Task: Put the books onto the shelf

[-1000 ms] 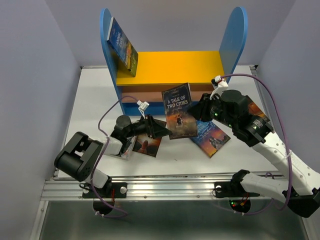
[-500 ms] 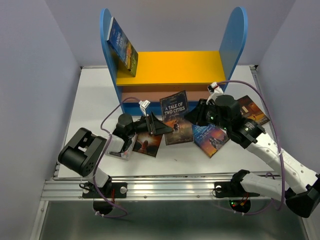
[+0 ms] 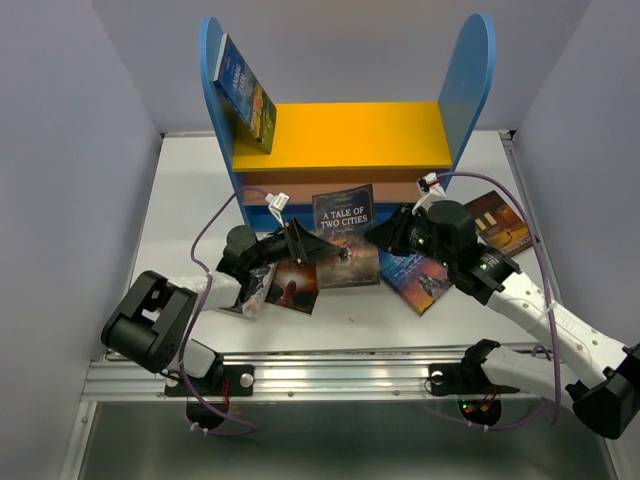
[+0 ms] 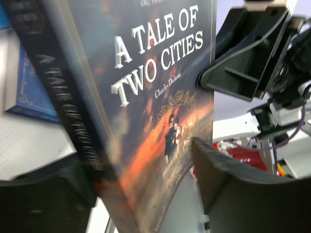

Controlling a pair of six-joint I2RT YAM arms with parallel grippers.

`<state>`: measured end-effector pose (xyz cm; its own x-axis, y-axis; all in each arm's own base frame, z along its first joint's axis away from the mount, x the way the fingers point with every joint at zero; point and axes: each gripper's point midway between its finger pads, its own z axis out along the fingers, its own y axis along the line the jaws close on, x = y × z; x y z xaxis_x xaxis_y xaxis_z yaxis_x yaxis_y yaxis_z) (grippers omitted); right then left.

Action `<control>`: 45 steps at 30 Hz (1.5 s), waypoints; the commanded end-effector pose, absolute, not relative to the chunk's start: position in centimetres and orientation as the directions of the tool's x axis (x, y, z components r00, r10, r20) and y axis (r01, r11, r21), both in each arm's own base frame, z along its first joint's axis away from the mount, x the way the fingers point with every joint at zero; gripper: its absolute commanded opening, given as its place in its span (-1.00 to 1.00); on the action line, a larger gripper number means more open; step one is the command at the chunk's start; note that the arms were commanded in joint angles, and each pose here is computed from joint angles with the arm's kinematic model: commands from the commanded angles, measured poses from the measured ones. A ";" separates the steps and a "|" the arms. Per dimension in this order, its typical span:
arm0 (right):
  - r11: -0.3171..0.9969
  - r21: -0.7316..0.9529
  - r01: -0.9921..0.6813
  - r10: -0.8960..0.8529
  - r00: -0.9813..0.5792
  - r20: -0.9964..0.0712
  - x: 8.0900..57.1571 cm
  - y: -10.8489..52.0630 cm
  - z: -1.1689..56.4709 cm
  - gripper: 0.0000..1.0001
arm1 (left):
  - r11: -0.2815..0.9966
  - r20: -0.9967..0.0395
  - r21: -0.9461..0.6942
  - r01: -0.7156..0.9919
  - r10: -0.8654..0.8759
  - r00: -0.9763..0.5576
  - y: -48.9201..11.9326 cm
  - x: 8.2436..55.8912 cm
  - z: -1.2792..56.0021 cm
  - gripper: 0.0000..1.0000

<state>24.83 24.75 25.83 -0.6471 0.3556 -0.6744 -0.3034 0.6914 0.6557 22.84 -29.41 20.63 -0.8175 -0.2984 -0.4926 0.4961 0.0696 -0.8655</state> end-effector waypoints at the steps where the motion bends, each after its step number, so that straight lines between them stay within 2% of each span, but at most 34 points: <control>1: 0.574 0.720 -0.391 0.467 -0.566 -0.680 25.6 26.1 30.4 -0.99 | -0.182 -0.772 -0.266 0.947 -0.548 -0.322 -26.4 16.3 34.3 0.34; 2: 0.577 0.719 -0.387 0.466 -0.567 -0.679 25.6 26.0 30.2 -0.99 | -0.180 -0.771 -0.263 0.948 -0.551 -0.318 -26.3 16.2 34.4 0.22; 3: 0.582 0.717 -0.383 0.464 -0.568 -0.680 25.6 25.9 29.7 -0.99 | -0.171 -0.772 -0.265 0.949 -0.553 -0.315 -26.4 16.4 34.5 -0.01; 4: 0.583 0.719 -0.378 0.465 -0.570 -0.677 25.5 25.8 29.5 -0.99 | -0.168 -0.774 -0.267 0.949 -0.549 -0.315 -26.4 16.4 34.5 -0.10; 6: 0.590 0.715 -0.375 0.455 -0.577 -0.678 25.5 25.9 28.8 -0.99 | -0.145 -0.783 -0.268 0.953 -0.543 -0.303 -26.6 16.7 34.5 -0.48; 8: 0.598 0.709 -0.373 0.444 -0.582 -0.681 25.5 25.9 28.3 -0.99 | -0.124 -0.788 -0.261 0.957 -0.545 -0.285 -26.5 16.9 34.9 -1.00; 10: 0.622 0.688 -0.373 0.427 -0.574 -0.698 25.8 25.7 28.0 -0.70 | -0.068 -0.809 -0.268 0.961 -0.526 -0.263 -26.9 17.8 34.4 -1.00; 12: 0.674 0.650 -0.351 0.408 -0.557 -0.723 26.3 25.0 27.5 -0.22 | 0.008 -0.819 -0.311 0.951 -0.510 -0.263 -27.1 19.0 34.5 -1.00; 13: 0.697 0.631 -0.341 0.412 -0.529 -0.742 26.8 24.5 28.2 -0.05 | 0.085 -0.848 -0.260 0.962 -0.497 -0.186 -27.2 19.8 34.4 -1.00; 14: 0.713 0.615 -0.336 0.408 -0.515 -0.754 27.1 24.1 28.4 0.20 | 0.166 -0.838 -0.247 0.955 -0.531 -0.124 -26.5 20.3 36.0 -1.00; 15: 0.749 0.584 -0.314 0.395 -0.496 -0.773 27.4 23.4 28.3 0.41 | 0.221 -0.859 -0.301 0.928 -0.484 -0.164 -27.1 21.1 34.9 -1.00; 16: 0.763 0.569 -0.307 0.390 -0.483 -0.784 27.7 23.0 28.5 0.81 | 0.268 -0.866 -0.288 0.919 -0.483 -0.130 -26.8 21.3 35.3 -1.00; 17: 0.779 0.559 -0.284 0.409 -0.447 -0.796 28.1 22.3 29.3 0.99 | 0.349 -0.871 -0.272 0.897 -0.486 -0.075 -25.9 21.7 35.8 -1.00; 25: 0.850 0.481 -0.215 0.413 -0.294 -0.862 28.7 18.4 32.0 1.00 | 0.497 -0.867 -0.209 0.842 -0.493 0.076 -24.0 21.4 39.2 -1.00; 30: 0.879 0.462 -0.115 0.438 -0.182 -0.880 28.4 14.8 33.2 1.00 | 0.675 -0.854 -0.182 0.715 -0.469 0.225 -22.3 23.8 42.9 -1.00; 34: 0.883 0.466 -0.050 0.459 -0.106 -0.882 27.5 12.0 34.1 1.00 | 0.813 -0.835 -0.210 0.543 -0.438 0.332 -20.4 27.7 47.0 -1.00; 39: 0.905 0.425 0.018 0.424 -0.098 -0.900 27.2 10.5 33.5 1.00 | 0.873 -0.794 -0.199 0.445 -0.409 0.449 -19.8 29.9 51.2 -1.00; 45: 0.909 0.408 0.081 0.415 -0.121 -0.902 27.6 10.0 31.6 1.00 | 0.926 -0.806 -0.142 0.350 -0.313 0.503 -21.1 33.6 52.7 -1.00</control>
